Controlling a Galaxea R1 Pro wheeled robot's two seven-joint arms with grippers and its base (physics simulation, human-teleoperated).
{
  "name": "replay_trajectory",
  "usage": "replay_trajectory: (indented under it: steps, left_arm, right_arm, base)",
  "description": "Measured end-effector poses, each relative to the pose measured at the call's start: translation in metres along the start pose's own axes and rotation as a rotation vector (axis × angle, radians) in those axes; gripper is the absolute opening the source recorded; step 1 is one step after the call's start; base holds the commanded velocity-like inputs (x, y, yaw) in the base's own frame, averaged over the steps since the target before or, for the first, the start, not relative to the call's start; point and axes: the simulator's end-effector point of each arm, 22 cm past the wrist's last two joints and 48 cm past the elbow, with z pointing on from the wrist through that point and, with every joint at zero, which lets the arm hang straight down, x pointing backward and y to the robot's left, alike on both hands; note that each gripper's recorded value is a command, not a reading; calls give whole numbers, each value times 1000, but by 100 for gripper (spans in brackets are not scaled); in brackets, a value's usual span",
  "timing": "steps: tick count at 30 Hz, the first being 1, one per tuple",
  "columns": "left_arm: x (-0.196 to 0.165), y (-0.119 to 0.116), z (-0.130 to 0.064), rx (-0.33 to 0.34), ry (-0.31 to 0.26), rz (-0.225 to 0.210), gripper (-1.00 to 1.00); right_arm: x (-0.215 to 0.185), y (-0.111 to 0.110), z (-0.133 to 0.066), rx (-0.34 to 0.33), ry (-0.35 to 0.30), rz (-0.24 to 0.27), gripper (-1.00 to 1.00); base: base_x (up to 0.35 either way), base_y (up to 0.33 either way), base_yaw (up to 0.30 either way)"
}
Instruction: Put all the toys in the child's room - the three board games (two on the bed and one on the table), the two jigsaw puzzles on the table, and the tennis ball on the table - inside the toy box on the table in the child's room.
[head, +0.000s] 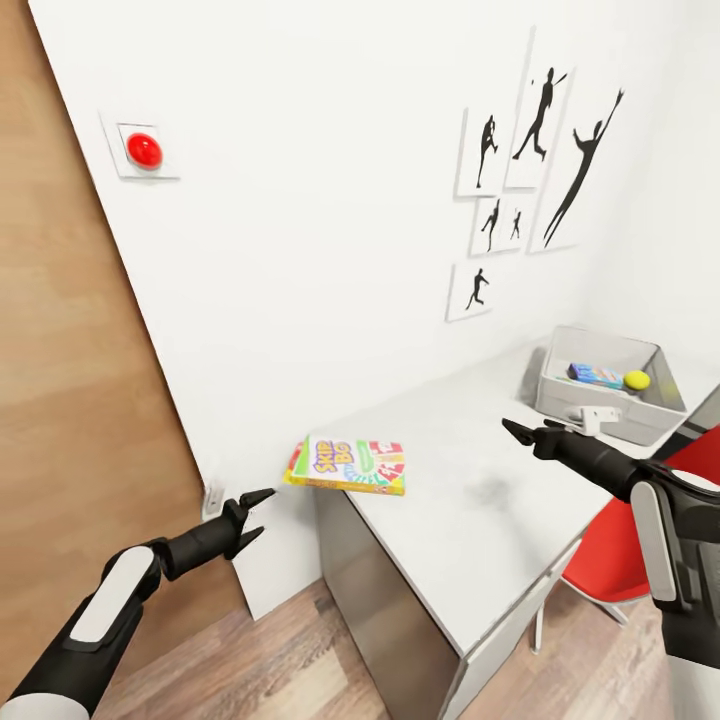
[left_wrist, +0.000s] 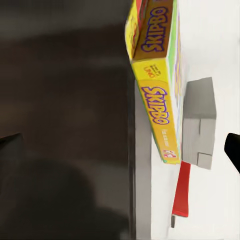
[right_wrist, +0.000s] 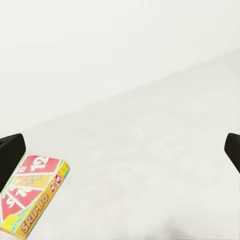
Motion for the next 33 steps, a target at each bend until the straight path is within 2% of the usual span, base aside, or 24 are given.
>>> replay_trajectory:
  steps: [5, 11, 18, 24, 33]
  left_arm:
    - [-6, -7, -8, 51, 0, 18, 100]
    - [-6, 20, -10, 19, 6, -32, 100]
    - [-10, 26, -8, 8, -9, -42, 100]
    - [-22, 26, 6, 7, -10, -56, 100]
    - [-31, 16, 13, 64, -4, -24, 100]
  right_arm:
    - [1, 0, 0, -1, 2, -1, 100]
    - [1, 0, 0, 1, 2, -2, 100]
    - [1, 0, 0, 2, 4, 0, 100]
    - [2, 0, 0, 1, 5, 0, 100]
    - [2, 0, 0, 1, 5, 0, 100]
  base:
    - [26, 54, 0]
    - [143, 113, 0]
    - [109, 78, 0]
    - [12, 9, 0]
    - [1, 1, 0]
